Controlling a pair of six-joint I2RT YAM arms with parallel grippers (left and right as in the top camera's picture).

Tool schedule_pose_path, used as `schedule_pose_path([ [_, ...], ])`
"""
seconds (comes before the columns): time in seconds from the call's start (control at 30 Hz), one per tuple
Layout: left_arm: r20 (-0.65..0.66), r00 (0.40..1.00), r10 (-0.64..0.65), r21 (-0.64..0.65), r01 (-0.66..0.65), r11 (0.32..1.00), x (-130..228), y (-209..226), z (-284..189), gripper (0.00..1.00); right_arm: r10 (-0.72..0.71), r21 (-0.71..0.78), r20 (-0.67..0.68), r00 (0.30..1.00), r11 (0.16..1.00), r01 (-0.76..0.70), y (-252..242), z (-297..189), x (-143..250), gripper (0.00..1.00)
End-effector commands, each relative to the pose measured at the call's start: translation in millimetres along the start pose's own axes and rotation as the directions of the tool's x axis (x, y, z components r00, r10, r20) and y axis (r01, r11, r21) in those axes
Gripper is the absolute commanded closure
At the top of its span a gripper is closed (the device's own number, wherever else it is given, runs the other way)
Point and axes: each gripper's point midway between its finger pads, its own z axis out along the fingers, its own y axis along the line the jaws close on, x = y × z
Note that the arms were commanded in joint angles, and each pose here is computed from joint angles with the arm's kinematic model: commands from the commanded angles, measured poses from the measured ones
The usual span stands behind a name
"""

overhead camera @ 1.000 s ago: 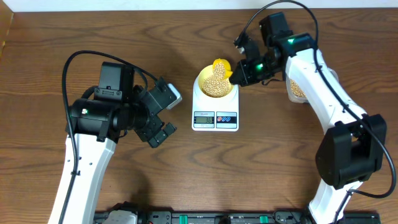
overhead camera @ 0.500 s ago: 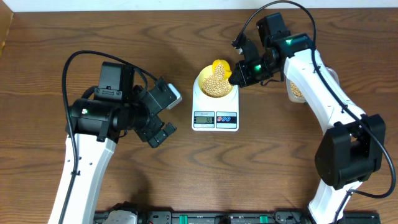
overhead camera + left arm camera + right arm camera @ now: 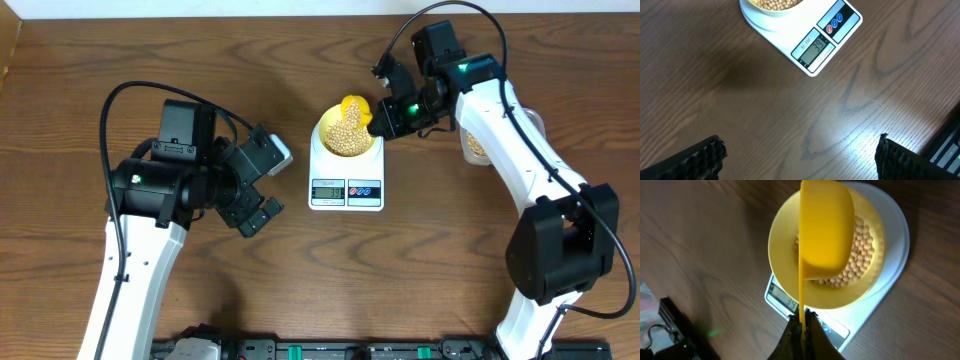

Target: Scoop item into bowl and weigh 50g on scale

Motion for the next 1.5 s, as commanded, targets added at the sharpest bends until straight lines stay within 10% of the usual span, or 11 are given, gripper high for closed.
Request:
schedule_pose_path([
  [0.0, 0.002, 1.000, 0.011, 0.018, -0.011, 1.000, 1.5, -2.8, 1.6, 0.02, -0.030, 0.006, 0.011, 0.999, 1.000, 0.030, 2.7, 1.7, -6.6, 0.99],
  [1.47, 0.002, 1.000, 0.011, 0.018, -0.011, 1.000, 1.5, -2.8, 1.6, 0.02, -0.133, 0.092, -0.006, 0.991, 0.987, 0.133, 1.2, -2.2, -3.5, 0.99],
])
